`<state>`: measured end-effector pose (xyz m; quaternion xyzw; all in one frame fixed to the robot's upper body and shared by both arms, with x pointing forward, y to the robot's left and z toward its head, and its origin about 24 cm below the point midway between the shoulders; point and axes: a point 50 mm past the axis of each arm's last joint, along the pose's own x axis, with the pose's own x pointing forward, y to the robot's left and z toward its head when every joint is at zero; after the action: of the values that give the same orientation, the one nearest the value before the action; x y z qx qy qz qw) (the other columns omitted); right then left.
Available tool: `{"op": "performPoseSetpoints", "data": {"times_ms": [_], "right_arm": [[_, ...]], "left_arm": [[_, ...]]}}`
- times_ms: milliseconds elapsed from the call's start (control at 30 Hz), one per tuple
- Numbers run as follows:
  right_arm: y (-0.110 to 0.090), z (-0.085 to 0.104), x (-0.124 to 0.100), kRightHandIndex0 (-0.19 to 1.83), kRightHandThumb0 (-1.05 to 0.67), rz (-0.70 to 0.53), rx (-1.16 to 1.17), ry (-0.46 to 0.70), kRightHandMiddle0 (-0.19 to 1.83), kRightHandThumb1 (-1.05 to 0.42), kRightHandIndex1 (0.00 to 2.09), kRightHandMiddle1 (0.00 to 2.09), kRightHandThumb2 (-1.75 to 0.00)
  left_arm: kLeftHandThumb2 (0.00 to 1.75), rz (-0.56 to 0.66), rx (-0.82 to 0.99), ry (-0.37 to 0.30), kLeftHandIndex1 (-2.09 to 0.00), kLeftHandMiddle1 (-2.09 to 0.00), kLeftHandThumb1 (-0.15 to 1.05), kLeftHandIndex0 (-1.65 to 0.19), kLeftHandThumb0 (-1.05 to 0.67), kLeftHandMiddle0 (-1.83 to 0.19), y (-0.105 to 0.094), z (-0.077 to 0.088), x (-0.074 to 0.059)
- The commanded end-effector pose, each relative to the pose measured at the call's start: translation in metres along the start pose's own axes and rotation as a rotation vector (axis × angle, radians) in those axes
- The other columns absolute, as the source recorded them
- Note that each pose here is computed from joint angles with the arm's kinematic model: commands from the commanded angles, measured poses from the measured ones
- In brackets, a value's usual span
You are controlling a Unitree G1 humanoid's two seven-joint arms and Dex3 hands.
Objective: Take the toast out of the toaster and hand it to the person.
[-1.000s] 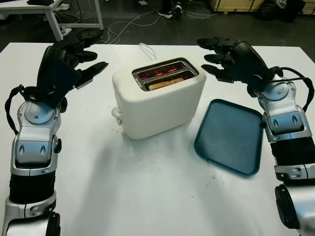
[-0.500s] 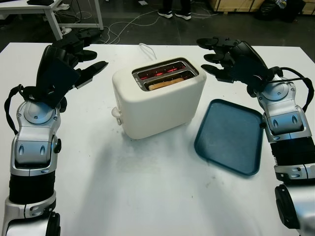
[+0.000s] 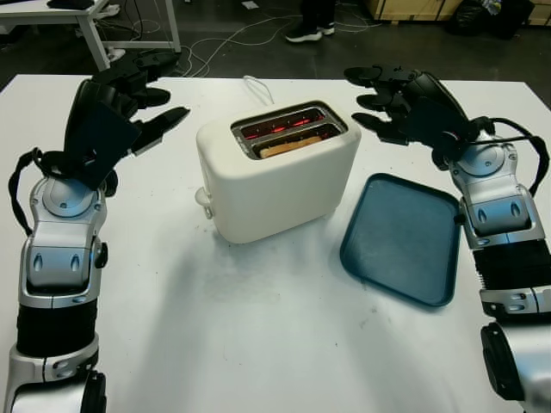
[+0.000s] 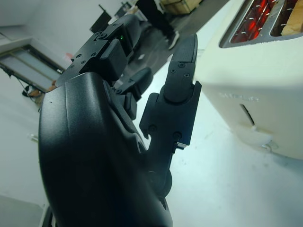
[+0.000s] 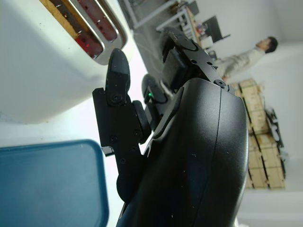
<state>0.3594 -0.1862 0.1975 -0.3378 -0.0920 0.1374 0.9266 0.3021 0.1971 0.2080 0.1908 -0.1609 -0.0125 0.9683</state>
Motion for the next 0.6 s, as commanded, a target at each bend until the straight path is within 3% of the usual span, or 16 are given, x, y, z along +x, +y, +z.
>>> {"op": "performPoseSetpoints", "data": {"times_ms": [0, 567], "right_arm": [[-0.0015, -0.0003, -0.0007, 0.54, -0.32, 0.0, -0.022, -0.011, 0.49, -0.92, 0.0, 0.0, -0.34], [-0.0011, -0.0004, 0.0004, 0.55, -0.32, 0.004, -0.021, -0.015, 0.5, -0.92, 0.0, 0.0, -0.34]], "left_arm": [[0.02, -0.004, 0.014, -0.016, -0.24, -0.86, 0.92, -0.51, -0.38, -0.25, -0.0002, 0.0037, 0.0023], [0.02, -0.002, 0.017, -0.012, -0.26, -0.87, 0.92, -0.5, -0.38, -0.23, 0.0001, 0.004, 0.0027]]}}
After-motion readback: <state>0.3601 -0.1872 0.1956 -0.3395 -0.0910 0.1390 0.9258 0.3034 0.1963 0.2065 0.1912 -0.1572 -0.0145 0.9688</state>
